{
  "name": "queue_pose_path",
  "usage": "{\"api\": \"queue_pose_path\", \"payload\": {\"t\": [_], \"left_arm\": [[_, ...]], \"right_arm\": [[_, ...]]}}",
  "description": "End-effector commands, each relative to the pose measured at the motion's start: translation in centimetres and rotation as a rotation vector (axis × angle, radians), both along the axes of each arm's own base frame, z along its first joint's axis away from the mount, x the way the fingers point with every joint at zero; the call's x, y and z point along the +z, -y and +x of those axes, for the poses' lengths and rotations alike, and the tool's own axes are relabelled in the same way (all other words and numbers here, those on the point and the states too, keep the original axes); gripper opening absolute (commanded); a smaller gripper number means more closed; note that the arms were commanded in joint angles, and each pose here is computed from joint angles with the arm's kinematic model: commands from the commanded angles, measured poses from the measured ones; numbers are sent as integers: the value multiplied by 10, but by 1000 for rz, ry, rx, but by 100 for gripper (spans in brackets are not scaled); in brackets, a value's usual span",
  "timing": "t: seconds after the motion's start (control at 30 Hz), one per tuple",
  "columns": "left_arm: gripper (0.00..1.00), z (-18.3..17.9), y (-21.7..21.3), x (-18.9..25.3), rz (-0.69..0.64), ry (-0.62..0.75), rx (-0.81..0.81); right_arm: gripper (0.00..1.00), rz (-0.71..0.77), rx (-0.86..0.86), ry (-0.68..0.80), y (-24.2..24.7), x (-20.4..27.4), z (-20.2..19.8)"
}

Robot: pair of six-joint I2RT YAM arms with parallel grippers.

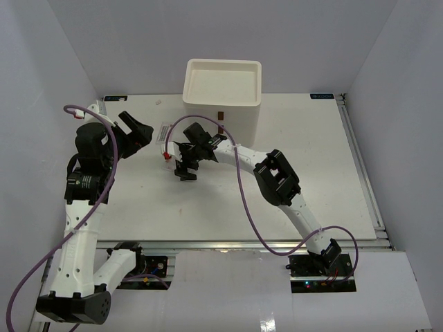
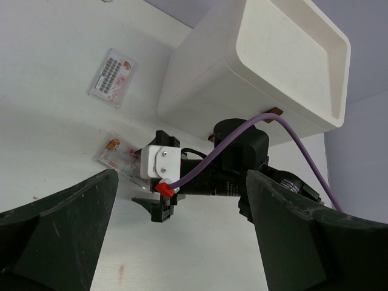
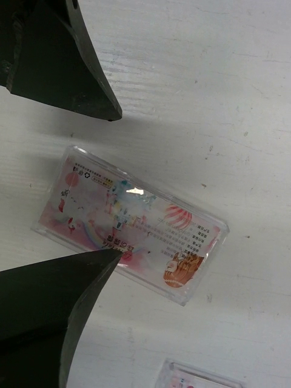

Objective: Organize the makeup

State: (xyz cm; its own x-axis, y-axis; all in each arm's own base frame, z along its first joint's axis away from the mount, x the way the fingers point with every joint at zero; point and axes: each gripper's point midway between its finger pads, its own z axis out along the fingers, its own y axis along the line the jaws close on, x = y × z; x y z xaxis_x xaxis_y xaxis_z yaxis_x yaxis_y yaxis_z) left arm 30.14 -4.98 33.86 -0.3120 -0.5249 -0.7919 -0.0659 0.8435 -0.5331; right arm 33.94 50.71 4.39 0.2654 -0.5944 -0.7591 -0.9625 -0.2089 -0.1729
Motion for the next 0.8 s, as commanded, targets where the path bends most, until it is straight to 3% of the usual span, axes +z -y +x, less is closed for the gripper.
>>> {"api": "queue_pose_path", "payload": {"t": [0.0, 0.23, 0.77], "left_arm": [[98, -3, 0, 3, -9, 20, -3], [98, -1, 1, 1, -11, 15, -6], [98, 2, 0, -3, -11, 8, -1]], "right_arm": [[94, 65, -106, 12, -2, 38, 13], [98, 86, -228, 15, -3, 43, 28], [97, 123, -250, 118, -5, 57, 44]]}}
